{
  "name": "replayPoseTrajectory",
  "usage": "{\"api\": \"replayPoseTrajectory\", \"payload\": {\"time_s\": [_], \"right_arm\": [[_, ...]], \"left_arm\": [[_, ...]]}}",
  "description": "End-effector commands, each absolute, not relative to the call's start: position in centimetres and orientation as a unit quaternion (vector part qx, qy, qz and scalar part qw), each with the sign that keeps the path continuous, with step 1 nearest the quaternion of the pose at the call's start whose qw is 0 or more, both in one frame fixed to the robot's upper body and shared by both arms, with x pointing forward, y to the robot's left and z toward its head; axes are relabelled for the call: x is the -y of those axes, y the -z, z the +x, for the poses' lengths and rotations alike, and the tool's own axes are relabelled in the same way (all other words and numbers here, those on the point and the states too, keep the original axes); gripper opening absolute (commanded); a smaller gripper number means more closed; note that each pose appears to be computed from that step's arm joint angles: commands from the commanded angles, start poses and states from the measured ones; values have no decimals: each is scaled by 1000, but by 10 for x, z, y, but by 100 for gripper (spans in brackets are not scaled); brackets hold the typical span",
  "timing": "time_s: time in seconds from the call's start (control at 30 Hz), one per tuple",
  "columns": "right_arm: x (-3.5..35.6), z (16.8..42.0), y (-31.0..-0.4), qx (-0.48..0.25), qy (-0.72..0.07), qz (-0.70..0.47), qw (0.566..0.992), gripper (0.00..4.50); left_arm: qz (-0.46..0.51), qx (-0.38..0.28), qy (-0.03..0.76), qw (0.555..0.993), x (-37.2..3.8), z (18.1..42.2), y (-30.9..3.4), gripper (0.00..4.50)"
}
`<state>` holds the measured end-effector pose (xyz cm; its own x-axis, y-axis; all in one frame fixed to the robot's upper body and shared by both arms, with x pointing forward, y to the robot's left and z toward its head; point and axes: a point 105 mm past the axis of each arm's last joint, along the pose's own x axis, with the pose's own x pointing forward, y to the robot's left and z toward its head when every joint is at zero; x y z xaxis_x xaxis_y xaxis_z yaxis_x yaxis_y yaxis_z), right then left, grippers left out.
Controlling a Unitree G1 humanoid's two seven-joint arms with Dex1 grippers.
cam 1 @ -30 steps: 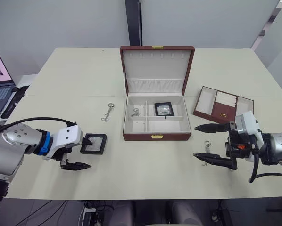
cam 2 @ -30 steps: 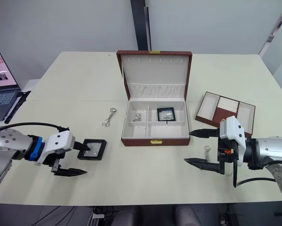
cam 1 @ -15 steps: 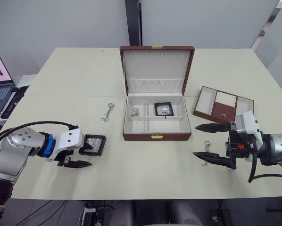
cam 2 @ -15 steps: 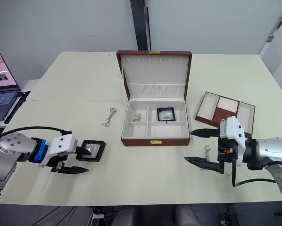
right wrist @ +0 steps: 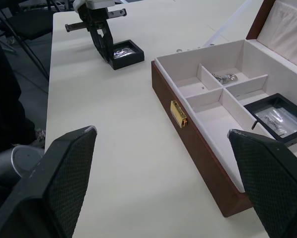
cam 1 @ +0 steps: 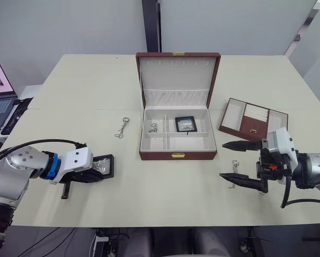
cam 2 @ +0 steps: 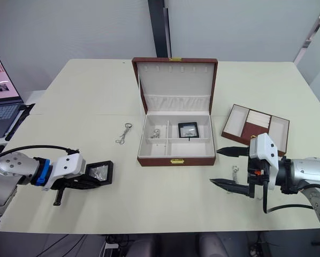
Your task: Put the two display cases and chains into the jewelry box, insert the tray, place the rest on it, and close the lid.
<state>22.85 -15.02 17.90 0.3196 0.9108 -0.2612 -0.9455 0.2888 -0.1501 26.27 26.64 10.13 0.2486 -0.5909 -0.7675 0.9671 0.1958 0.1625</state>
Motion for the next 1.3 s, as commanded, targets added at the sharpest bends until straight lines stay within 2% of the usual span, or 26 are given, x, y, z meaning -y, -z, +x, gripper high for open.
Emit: {"api": "replayPoseTrajectory", "payload": {"time_s": [0.03,0.2,0.37,0.73,1.0,1.3], "right_arm": [[150,226,-187,-45,-582,-150,798,450],[150,225,-194,-38,-583,-144,798,450],[156,224,-205,-28,-571,-132,809,450],[175,231,-212,-25,-506,-125,853,450],[179,232,-213,-15,-464,-125,877,450],[181,228,-212,-12,-438,-126,890,450]], "left_arm": [[330,-288,538,720,-269,264,-99,1],[328,-285,535,725,-270,268,-103,1],[317,-276,521,742,-264,278,-130,1],[296,-198,572,739,-186,307,-205,1],[289,-174,626,703,-130,321,-205,1],[266,-143,648,699,-81,342,-191,1]]}}
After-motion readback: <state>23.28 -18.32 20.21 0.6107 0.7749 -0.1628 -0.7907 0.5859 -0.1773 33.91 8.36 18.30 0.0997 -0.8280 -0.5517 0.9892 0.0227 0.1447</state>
